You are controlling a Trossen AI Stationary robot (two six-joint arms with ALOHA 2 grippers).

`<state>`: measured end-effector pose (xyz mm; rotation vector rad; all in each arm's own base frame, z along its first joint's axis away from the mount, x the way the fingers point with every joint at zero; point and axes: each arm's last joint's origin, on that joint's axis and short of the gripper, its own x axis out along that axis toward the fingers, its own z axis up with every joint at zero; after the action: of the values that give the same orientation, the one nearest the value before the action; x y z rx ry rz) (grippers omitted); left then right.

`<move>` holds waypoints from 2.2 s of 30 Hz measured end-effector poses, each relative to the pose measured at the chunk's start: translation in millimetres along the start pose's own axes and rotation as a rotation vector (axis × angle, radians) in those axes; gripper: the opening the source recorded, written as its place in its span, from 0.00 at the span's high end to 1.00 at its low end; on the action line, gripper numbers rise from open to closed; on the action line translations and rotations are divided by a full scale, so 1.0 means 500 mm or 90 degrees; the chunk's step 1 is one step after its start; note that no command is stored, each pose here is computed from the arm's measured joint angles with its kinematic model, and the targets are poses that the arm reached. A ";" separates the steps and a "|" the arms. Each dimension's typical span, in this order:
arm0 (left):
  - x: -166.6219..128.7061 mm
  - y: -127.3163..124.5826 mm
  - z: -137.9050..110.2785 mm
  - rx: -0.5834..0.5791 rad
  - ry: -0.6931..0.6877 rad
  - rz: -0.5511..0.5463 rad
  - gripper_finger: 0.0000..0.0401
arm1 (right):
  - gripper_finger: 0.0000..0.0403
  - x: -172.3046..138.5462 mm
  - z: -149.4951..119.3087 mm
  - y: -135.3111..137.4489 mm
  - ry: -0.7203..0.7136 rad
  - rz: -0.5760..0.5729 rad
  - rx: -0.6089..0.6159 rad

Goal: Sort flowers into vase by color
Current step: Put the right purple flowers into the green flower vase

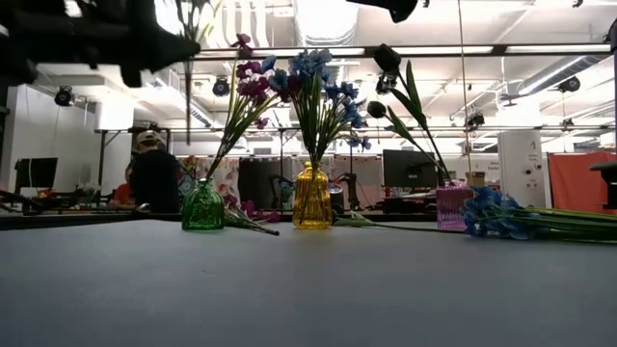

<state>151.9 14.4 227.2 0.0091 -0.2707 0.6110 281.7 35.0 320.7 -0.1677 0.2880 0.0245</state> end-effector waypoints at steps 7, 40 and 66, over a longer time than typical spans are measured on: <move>0.039 0.052 -0.022 -0.021 0.012 0.003 0.97 | 0.50 0.000 0.000 0.000 0.000 0.000 -0.001; 0.081 0.061 -0.092 0.050 0.069 0.023 0.97 | 0.50 0.000 -0.004 0.000 0.014 0.001 -0.001; 0.088 0.059 -0.123 0.052 0.111 0.029 0.96 | 0.50 0.000 -0.005 0.000 0.014 0.001 -0.002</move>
<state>184.9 68.8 176.8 0.0282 -0.0766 0.6632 281.0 34.9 318.5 -0.1718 0.3106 0.0246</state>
